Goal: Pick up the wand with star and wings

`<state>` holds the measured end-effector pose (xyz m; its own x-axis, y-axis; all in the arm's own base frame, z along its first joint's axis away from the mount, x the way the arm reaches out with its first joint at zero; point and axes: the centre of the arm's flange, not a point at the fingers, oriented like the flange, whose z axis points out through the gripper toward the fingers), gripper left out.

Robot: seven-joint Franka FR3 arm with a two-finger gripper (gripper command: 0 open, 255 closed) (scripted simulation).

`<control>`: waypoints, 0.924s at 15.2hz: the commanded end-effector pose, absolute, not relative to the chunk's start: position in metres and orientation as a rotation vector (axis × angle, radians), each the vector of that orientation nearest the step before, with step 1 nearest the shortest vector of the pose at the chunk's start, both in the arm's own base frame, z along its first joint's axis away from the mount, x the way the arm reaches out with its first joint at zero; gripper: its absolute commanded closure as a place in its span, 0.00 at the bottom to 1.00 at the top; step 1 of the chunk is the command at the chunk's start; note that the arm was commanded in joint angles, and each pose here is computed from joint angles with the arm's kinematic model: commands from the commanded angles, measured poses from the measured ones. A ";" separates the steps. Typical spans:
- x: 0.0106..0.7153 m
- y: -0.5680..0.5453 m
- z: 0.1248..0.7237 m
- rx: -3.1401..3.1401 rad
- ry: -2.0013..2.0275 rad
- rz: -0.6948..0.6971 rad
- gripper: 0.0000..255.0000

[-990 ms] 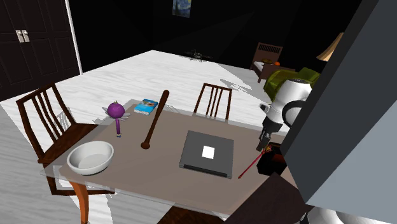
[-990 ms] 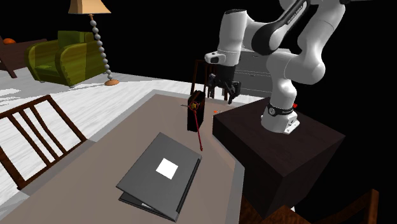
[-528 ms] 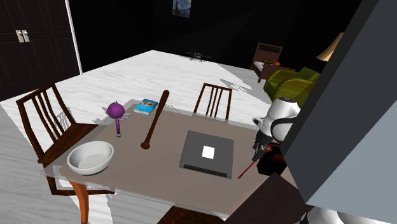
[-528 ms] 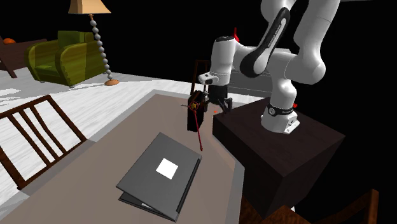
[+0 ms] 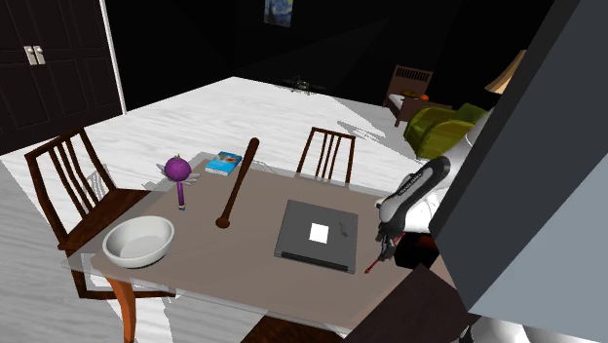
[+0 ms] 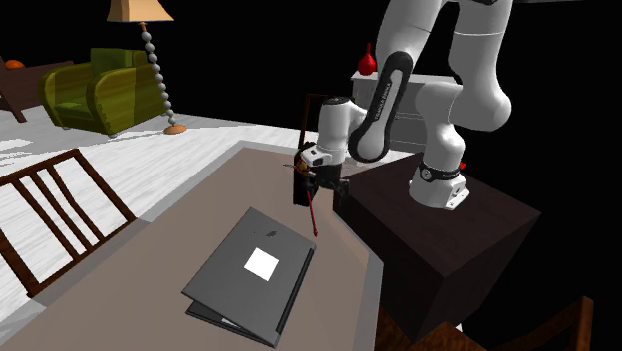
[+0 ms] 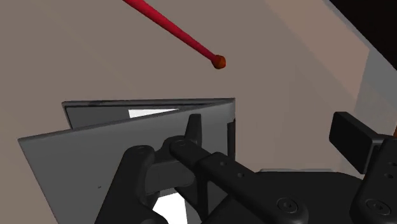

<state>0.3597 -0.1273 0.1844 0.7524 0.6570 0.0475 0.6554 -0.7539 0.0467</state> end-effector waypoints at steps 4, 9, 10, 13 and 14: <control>0.371 -0.144 0.123 2.863 1.229 0.090 0.00; 0.382 -0.155 0.068 2.814 1.341 0.082 0.00; 0.382 -0.155 0.063 2.814 1.341 0.082 0.00; 0.382 -0.155 0.047 2.814 1.341 0.082 0.00; 0.382 -0.155 0.042 2.814 1.341 0.082 0.00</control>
<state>0.3822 -0.1543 0.0475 0.6291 0.7764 0.0368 0.7752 -0.6302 0.0434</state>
